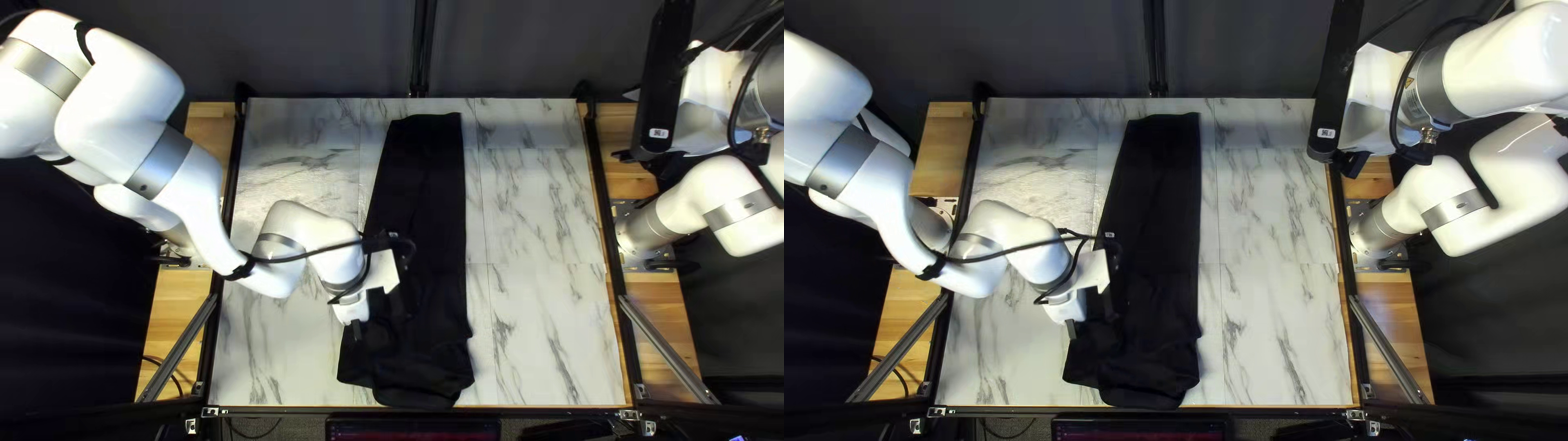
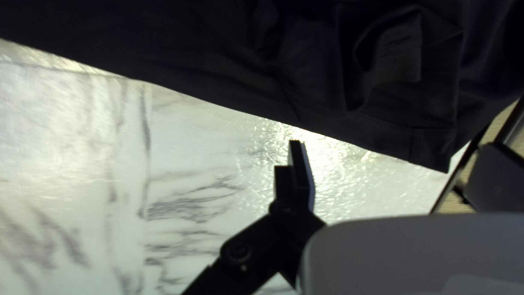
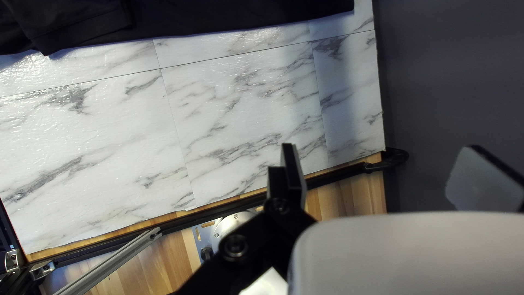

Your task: Fold t-shirt

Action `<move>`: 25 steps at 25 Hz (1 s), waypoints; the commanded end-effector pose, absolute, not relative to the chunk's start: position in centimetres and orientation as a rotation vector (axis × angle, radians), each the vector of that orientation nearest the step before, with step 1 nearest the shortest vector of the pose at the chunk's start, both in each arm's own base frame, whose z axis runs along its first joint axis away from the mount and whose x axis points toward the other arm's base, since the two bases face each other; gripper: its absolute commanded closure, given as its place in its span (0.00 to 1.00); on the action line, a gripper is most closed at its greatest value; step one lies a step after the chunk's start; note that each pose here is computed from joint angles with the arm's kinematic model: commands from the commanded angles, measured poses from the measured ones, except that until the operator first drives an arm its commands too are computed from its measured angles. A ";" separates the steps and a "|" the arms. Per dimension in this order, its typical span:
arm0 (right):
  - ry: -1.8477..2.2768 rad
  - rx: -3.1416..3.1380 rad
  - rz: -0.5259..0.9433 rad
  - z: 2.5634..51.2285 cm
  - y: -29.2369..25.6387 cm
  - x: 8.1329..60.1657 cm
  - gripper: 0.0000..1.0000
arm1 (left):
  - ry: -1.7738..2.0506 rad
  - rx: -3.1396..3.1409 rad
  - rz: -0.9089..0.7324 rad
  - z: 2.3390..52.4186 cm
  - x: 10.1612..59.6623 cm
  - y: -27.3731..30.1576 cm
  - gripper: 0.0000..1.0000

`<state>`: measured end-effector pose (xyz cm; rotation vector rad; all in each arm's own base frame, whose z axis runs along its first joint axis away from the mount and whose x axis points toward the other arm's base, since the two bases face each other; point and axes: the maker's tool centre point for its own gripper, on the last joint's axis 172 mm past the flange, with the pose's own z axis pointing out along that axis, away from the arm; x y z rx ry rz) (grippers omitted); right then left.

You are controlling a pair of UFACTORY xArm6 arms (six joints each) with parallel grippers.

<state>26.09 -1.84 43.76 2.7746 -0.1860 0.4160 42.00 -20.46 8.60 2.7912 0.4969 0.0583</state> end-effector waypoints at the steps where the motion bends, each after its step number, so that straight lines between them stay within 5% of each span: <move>1: -0.186 2.775 0.416 43.8 -1.8 26.1 0.00 | 0.536 2.737 0.074 6.9 43.6 -20.8 0.00; 22: -0.186 2.775 0.416 43.8 -1.8 26.1 0.00 | 0.642 2.621 0.071 5.3 44.2 -20.8 0.00; 23: -0.186 2.775 0.416 43.8 -1.8 26.1 0.00 | 0.639 2.619 0.073 5.3 44.5 -20.8 0.08; 25: -0.186 2.775 0.416 43.8 -1.8 26.1 0.00 | 0.631 2.614 0.075 5.2 45.1 -20.6 0.50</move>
